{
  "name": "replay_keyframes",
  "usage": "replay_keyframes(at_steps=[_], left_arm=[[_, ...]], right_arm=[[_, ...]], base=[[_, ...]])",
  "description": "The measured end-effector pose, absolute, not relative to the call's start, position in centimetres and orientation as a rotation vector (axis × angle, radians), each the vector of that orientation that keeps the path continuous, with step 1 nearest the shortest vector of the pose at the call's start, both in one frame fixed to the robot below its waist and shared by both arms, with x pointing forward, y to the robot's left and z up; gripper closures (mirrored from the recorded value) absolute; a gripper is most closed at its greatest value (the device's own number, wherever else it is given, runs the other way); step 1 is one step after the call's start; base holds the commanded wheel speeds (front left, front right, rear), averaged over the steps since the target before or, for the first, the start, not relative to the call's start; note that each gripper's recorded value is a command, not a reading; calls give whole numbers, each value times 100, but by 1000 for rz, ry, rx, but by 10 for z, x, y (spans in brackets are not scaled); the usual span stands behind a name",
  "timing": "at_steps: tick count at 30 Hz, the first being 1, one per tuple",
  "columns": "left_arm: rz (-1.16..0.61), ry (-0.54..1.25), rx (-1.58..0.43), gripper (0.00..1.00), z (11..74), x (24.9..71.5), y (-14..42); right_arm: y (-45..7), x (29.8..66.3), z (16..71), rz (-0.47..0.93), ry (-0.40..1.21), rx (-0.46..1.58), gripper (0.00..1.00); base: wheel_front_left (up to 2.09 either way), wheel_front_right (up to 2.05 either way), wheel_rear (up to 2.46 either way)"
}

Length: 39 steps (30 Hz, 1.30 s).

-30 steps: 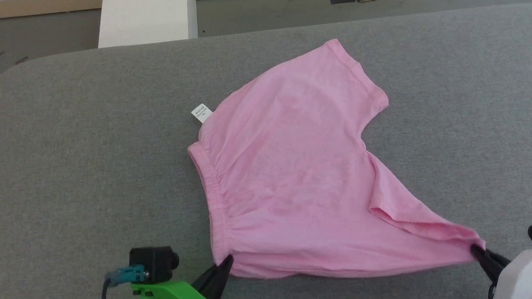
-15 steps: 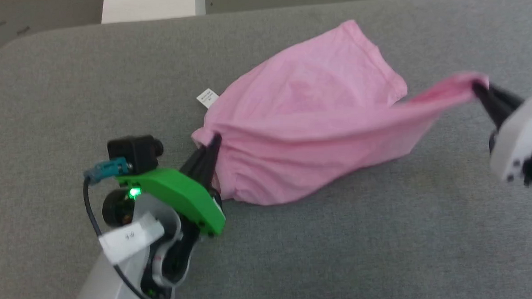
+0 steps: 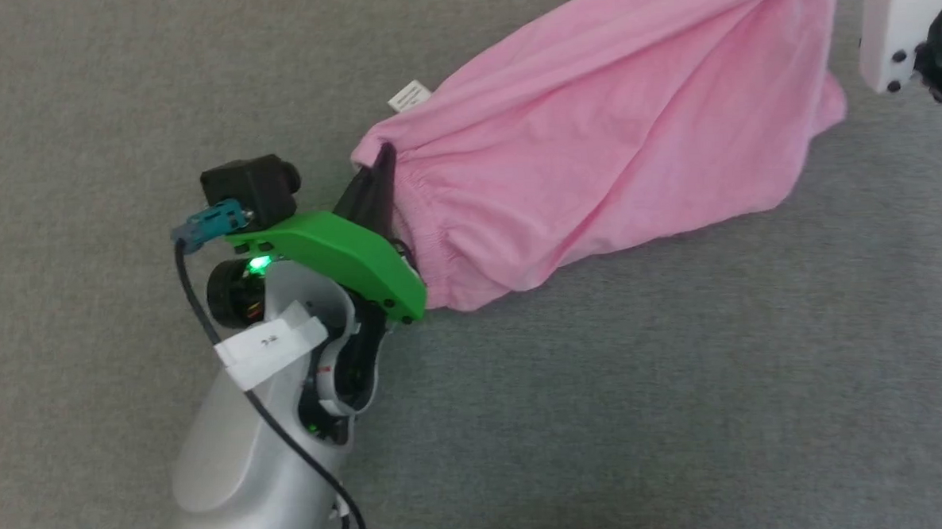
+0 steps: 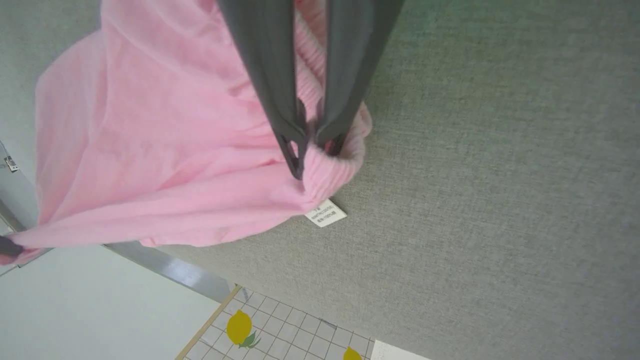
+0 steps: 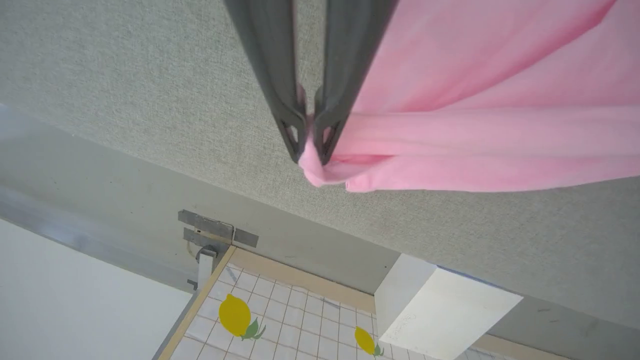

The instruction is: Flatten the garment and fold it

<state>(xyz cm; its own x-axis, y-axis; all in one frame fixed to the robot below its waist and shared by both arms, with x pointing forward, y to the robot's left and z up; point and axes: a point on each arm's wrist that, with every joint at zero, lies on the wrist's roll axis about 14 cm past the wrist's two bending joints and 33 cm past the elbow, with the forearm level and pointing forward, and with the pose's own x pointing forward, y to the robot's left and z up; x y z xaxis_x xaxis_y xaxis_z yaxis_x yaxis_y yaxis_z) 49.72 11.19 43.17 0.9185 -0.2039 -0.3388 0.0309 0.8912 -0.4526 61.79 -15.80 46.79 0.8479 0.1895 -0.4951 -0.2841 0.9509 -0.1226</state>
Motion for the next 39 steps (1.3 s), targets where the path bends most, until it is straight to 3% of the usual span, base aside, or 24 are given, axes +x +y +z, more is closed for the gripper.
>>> replay_keyframes(at_steps=[9, 10, 11, 12, 13, 14, 20, 25, 39], left_arm=[[-68, 421, -455, 100, 406, 490, 124], [-67, 422, -454, 79, 405, 490, 125], [-65, 421, -456, 44, 405, 490, 125], [-66, 418, -458, 0, 405, 490, 124], [-67, 417, -461, 0, 404, 489, 124], [-67, 415, -463, 0, 403, 489, 124], [-58, 342, -458, 0, 414, 493, 127], [-70, 233, -439, 0, 440, 495, 129], [-140, 265, -392, 0, 450, 428, 103]], right_arm=[[-113, 645, 401, 357, 673, -267, 100], [-112, 644, 395, 363, 694, -268, 100], [-109, 643, 387, 370, 722, -266, 100], [-108, 642, 381, 375, 749, -266, 91], [-107, 641, 377, 378, 766, -268, 54], [-107, 642, 374, 379, 774, -271, 0], [-115, 650, 383, 357, 736, -228, 0], [-114, 651, 418, 356, 595, -133, 0], [-147, 564, 481, 285, 238, 181, 0]], base=[[0, 0, 0], [0, 0, 0], [0, 0, 0], [0, 0, 0], [0, 0, 0], [0, 0, 0], [0, 0, 0], [0, 0, 0], [0, 0, 0]])
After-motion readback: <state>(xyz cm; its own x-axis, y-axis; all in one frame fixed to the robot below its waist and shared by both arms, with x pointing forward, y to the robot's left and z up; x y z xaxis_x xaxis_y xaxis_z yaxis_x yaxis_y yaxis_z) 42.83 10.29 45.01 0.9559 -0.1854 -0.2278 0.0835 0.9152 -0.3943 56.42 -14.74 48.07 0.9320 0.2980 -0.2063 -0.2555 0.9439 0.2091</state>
